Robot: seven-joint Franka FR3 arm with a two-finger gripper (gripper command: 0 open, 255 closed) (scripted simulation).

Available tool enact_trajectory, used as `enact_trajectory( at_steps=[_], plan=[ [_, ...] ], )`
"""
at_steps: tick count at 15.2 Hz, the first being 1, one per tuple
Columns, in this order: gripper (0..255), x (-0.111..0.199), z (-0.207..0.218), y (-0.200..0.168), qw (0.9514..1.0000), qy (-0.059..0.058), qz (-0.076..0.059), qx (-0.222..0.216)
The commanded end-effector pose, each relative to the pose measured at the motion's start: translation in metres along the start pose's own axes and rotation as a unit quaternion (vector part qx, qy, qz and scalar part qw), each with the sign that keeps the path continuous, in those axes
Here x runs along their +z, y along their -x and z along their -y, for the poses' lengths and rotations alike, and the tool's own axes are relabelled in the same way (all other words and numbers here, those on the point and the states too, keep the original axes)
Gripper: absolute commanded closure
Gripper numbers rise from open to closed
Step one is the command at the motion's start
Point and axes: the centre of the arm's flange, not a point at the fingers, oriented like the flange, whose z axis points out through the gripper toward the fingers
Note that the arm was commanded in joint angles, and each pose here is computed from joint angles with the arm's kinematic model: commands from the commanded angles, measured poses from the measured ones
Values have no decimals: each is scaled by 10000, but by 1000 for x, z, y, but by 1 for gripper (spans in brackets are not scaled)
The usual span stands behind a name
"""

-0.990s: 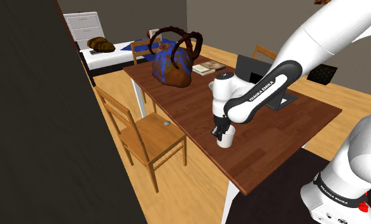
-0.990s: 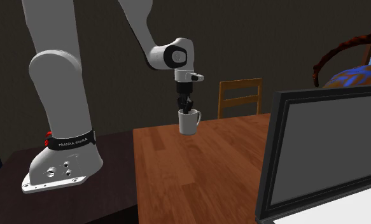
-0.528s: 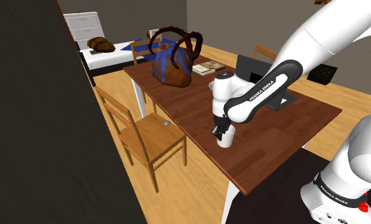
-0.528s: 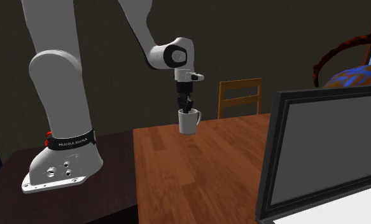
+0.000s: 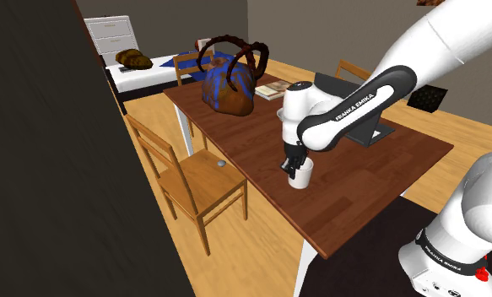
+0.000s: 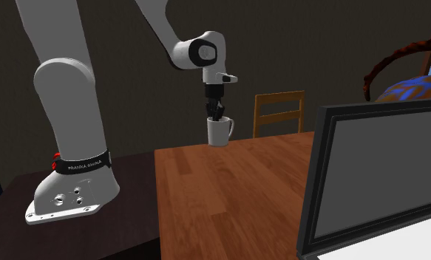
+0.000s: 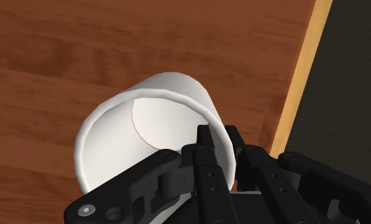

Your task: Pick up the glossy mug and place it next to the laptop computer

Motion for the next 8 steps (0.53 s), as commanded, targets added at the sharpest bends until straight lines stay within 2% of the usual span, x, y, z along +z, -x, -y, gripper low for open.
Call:
enact_trajectory(
  at_steps=[1,8],
  plan=[
    [255,-11,-1,1,10000,0,1,0],
    [255,-47,-3,2,10000,0,1,0]
  ],
)
